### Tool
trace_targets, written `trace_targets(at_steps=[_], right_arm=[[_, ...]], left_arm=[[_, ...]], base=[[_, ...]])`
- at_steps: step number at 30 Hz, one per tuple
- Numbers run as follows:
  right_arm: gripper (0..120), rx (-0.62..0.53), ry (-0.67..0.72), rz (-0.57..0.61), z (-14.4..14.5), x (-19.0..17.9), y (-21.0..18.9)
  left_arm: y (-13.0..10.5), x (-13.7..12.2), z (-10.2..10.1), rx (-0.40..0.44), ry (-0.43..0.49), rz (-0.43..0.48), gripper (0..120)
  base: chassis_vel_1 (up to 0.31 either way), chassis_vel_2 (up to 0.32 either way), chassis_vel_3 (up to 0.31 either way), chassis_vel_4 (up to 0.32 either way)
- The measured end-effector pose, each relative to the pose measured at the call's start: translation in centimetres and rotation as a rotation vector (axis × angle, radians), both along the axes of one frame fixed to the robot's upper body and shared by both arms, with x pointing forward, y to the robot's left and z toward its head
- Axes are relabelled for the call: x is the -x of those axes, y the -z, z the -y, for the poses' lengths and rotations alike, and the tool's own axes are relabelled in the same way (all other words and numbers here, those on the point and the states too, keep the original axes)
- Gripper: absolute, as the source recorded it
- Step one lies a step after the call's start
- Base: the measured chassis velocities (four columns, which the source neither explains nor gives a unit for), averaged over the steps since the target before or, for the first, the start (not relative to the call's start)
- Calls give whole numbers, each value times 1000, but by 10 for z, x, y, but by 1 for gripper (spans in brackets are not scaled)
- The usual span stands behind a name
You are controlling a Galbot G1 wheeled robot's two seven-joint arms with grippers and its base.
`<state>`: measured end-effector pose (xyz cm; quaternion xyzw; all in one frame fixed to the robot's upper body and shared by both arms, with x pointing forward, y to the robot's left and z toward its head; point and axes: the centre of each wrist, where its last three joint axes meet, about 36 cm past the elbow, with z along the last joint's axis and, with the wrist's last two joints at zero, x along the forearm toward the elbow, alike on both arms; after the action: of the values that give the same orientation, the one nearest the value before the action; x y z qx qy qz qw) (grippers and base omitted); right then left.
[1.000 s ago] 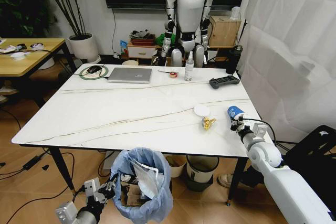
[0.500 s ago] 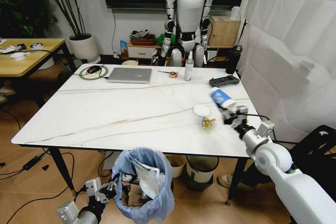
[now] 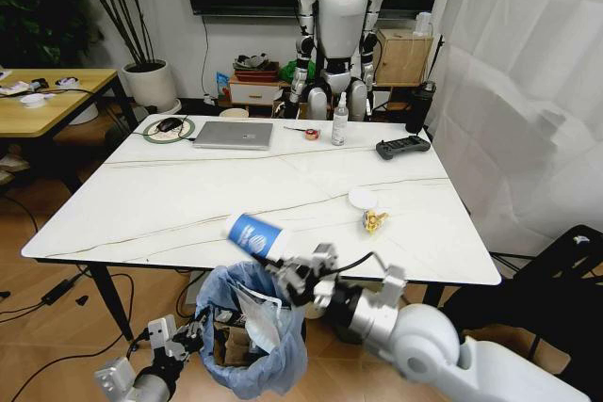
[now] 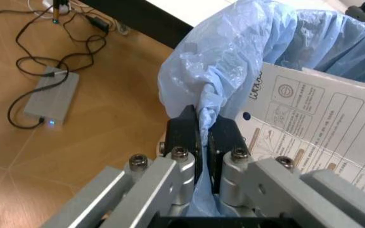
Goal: Pick up the trash bin and place the trash from the table into it.
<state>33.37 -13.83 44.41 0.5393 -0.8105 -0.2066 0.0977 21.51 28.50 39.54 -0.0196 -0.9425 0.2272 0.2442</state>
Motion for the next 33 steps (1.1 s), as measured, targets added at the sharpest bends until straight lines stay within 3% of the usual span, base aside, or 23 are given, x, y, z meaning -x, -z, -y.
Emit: trace_targets(at_steps=[20,33], right_arm=[[0,25,-68,-115,-24,39,33],[0,110,21,-124,-18,50,54]], left_arm=[[-1,-6,4,21,-14,1,0],[-7,-1,3,9,-7,1,0]], base=[[0,0,0,0],[0,0,0,0]])
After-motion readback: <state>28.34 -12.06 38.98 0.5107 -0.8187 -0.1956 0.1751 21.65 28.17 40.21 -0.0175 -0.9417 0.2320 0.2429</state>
